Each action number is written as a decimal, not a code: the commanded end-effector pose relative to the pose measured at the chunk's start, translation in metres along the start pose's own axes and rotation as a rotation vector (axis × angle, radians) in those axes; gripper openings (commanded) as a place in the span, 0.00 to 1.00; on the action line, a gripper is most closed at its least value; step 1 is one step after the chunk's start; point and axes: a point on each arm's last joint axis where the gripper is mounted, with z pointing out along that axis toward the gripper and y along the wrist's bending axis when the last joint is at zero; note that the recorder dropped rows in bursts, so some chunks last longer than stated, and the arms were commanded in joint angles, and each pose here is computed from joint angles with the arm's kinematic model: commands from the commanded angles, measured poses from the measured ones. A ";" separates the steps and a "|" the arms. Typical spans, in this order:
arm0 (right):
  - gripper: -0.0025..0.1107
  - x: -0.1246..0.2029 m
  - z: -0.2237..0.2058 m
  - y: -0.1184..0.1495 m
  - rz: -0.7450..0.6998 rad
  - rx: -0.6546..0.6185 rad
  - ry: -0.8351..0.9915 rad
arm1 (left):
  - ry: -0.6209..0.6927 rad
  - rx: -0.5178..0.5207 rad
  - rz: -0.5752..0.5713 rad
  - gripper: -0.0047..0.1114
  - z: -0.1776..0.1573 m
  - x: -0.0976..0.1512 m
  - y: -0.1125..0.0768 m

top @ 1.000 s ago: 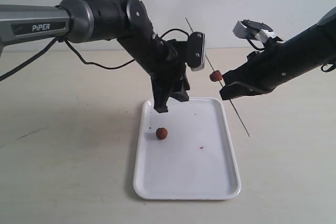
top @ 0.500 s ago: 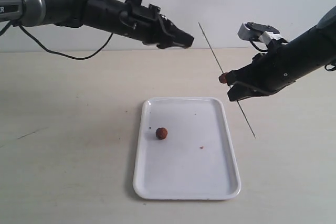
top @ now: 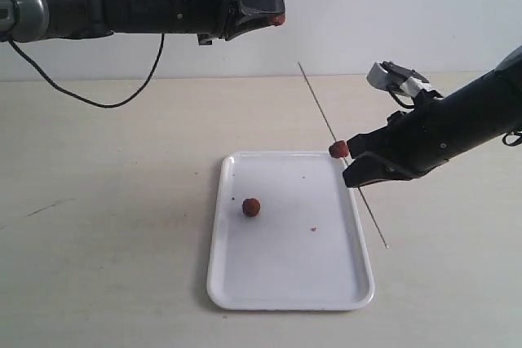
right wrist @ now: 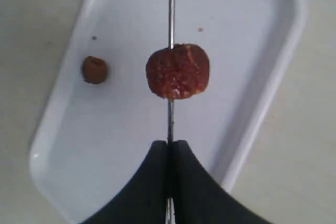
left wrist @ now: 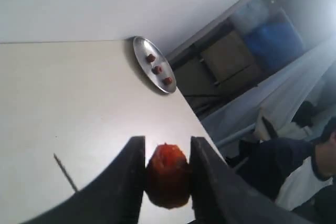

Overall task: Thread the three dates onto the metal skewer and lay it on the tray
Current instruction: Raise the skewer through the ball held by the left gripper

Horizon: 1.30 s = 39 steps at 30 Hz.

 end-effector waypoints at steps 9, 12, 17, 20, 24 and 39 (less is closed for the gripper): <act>0.02 0.006 0.002 0.010 -0.027 -0.142 -0.059 | -0.074 -0.031 -0.164 0.30 0.007 0.004 0.025; 0.02 0.006 0.002 0.010 -0.034 -0.145 -0.056 | -0.087 -0.051 -0.165 0.30 0.007 0.003 0.027; 0.02 0.007 0.002 0.014 -0.043 -0.186 -0.064 | -0.104 -0.080 -0.165 0.30 0.006 0.002 0.030; 0.02 0.006 0.001 0.017 -0.070 -0.222 -0.072 | -0.104 -0.080 -0.165 0.30 0.006 0.002 0.030; 0.02 0.006 0.001 0.018 -0.071 -0.230 -0.071 | -0.103 -0.079 -0.162 0.30 0.006 0.002 0.030; 0.02 0.003 0.001 0.015 -0.071 -0.202 -0.111 | -0.049 -0.064 -0.132 0.30 0.007 0.007 0.028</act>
